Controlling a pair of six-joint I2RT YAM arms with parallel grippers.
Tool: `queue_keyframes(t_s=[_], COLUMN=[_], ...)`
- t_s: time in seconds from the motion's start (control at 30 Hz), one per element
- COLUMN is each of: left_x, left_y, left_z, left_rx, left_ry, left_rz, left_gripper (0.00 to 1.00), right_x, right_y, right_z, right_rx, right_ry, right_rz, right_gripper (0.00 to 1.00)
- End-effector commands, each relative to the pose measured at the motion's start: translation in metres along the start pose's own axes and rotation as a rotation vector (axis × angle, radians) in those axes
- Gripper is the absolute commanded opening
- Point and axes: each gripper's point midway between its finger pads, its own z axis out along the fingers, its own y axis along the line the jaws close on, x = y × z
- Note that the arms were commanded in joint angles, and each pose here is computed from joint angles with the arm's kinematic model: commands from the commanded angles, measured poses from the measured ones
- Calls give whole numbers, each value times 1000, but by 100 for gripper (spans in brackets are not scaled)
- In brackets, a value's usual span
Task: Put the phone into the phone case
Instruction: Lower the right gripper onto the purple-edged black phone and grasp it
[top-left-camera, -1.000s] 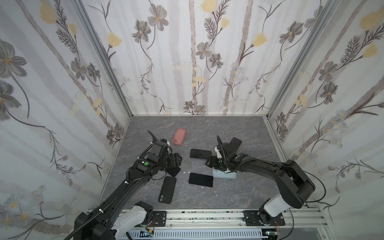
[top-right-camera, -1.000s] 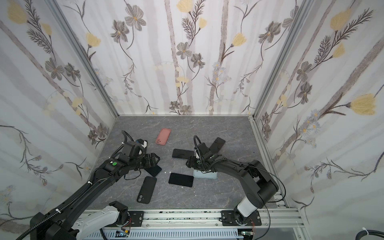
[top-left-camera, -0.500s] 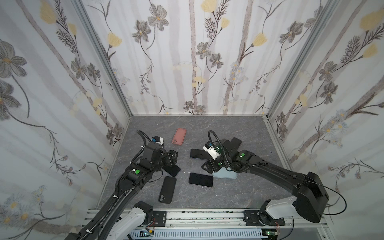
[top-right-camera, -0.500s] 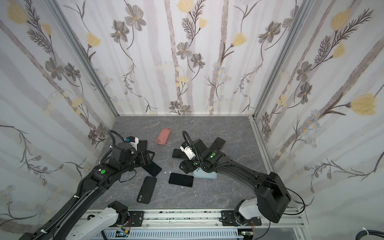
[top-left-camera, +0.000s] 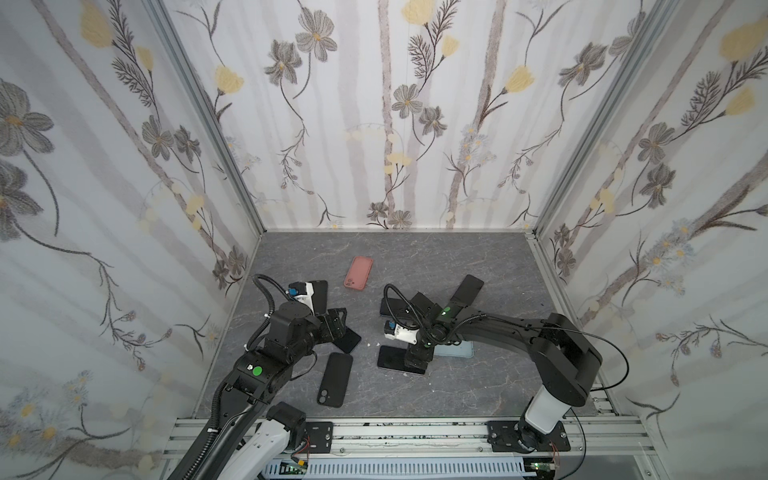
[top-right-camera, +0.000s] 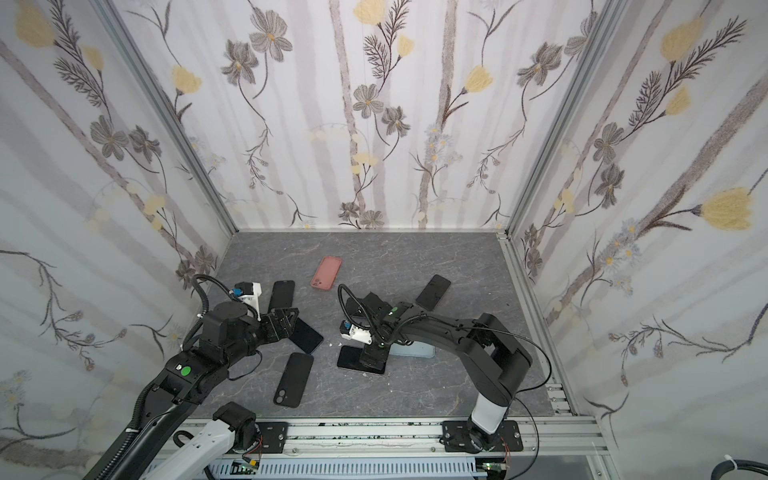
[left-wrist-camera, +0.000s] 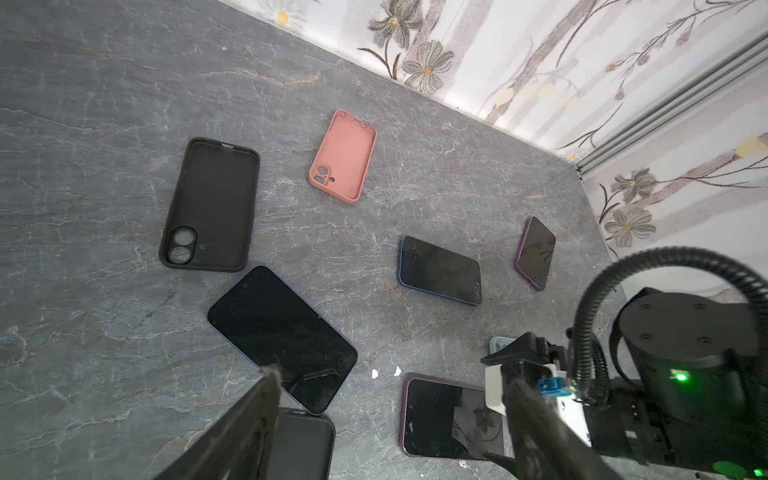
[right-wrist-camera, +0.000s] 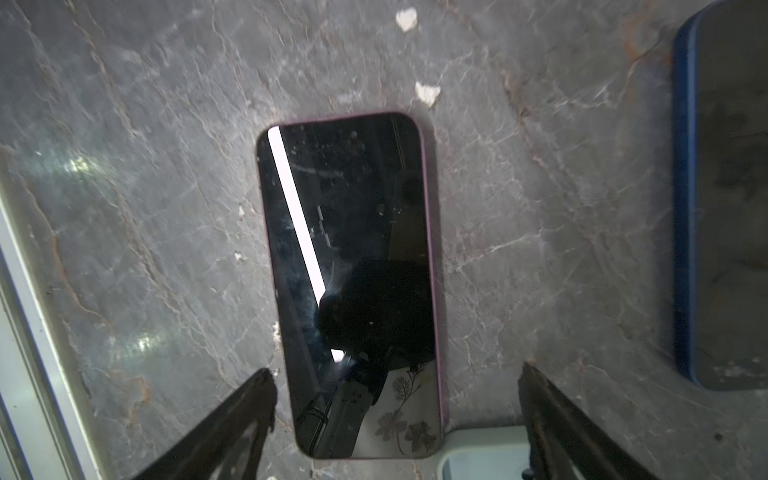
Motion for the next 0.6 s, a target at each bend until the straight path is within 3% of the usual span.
queue_keyframes(t_s=[0.0, 0.57], left_x=[0, 7], left_y=[7, 14], left_z=[1, 3], left_rx=[-33, -64], left_ry=[-6, 15], left_rz=[-8, -13], left_gripper=[85, 86], right_x=[3, 11], right_y=[1, 15], right_z=[8, 36], right_rx=[6, 23], right_ry=[32, 100], right_rz=[-46, -95], right_gripper=[93, 93])
